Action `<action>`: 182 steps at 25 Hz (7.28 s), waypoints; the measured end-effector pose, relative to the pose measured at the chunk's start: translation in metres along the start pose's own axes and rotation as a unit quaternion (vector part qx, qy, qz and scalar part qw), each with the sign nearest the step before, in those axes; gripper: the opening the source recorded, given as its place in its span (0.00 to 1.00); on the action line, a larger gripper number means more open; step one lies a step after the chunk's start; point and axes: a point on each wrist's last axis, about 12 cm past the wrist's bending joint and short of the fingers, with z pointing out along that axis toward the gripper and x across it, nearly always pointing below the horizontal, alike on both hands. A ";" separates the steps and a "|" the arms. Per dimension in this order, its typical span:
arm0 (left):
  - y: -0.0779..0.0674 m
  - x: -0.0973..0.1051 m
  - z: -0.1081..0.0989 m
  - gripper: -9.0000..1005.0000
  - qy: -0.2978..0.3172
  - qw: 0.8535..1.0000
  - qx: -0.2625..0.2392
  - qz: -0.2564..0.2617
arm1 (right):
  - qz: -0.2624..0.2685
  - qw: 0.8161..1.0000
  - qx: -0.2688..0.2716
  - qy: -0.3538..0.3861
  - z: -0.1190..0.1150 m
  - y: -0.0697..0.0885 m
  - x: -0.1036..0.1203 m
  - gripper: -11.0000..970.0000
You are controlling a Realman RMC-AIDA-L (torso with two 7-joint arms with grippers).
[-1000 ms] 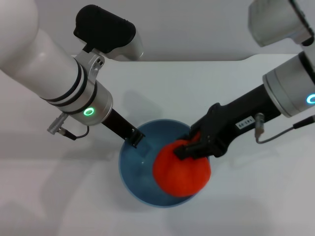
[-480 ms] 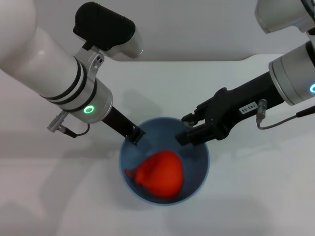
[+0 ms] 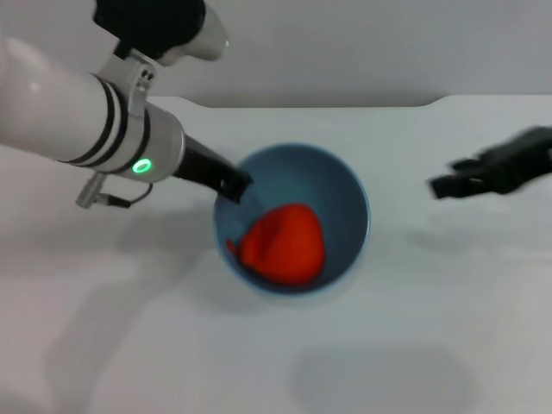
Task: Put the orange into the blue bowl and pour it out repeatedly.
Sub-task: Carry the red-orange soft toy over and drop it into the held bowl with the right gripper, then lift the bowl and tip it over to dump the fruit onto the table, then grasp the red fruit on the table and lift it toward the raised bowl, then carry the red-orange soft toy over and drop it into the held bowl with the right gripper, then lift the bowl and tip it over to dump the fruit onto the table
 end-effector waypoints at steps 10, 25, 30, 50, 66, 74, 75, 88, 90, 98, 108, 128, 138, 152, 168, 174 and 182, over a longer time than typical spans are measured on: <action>-0.037 0.013 -0.012 0.01 -0.191 0.956 -0.132 0.179 | 0.148 0.985 0.059 0.061 -0.023 -0.035 0.062 0.48; -0.080 0.062 0.025 0.01 -0.384 0.793 -0.257 0.396 | 0.182 0.973 0.092 0.107 -0.026 -0.045 0.080 0.48; -0.090 0.073 0.044 0.01 -0.389 0.742 -0.280 0.469 | 0.188 0.972 0.093 0.108 -0.026 -0.046 0.083 0.48; -0.039 0.030 0.008 0.01 -0.393 0.857 -0.258 0.211 | 0.154 0.978 0.043 0.134 0.003 -0.039 0.074 0.48; 0.057 0.042 -0.057 0.01 -0.117 0.985 0.114 -0.061 | -0.051 0.991 -0.037 0.120 0.066 0.006 0.036 0.47; 0.066 0.072 -0.060 0.01 -0.035 0.986 0.103 -0.129 | -0.111 0.989 -0.027 0.093 0.107 0.025 0.017 0.47; 0.066 0.074 -0.059 0.01 -0.019 0.986 0.097 -0.135 | -0.112 0.989 -0.035 0.090 0.111 0.027 0.016 0.47; 0.069 0.072 -0.056 0.01 0.060 0.987 0.050 -0.139 | -0.066 0.987 -0.082 0.118 0.140 0.028 0.027 0.47; 0.069 0.069 -0.056 0.01 0.058 0.988 0.049 -0.136 | -0.063 0.986 -0.084 0.128 0.144 0.028 0.030 0.47; 0.067 0.064 -0.054 0.01 0.060 0.989 0.049 -0.126 | -0.042 0.986 -0.081 0.137 0.158 0.024 0.034 0.47; 0.066 0.064 -0.050 0.01 0.061 0.989 0.049 -0.123 | -0.036 0.989 -0.086 0.119 0.155 0.021 0.034 0.17; 0.029 0.033 0.005 0.01 0.141 0.986 0.079 -0.047 | -0.126 0.968 -0.195 -0.097 0.031 0.025 0.029 0.04; -0.015 0.002 0.022 0.01 0.150 0.983 0.103 0.023 | -0.196 0.954 -0.221 -0.050 0.057 0.050 0.015 0.04; -0.015 0.000 0.020 0.01 0.134 0.985 0.103 0.024 | -0.142 0.972 -0.180 -0.055 0.052 0.032 0.019 0.31; -0.020 0.003 -0.008 0.01 -0.080 0.984 -0.051 0.153 | 0.081 0.994 -0.001 0.076 0.010 -0.031 0.090 0.54; -0.056 0.010 0.001 0.01 -0.161 0.940 -0.113 0.280 | 0.109 0.991 0.015 0.070 0.005 -0.037 0.109 0.54; -0.078 0.028 0.009 0.01 -0.302 0.862 -0.174 0.368 | 0.139 0.988 0.030 0.055 -0.005 -0.043 0.123 0.54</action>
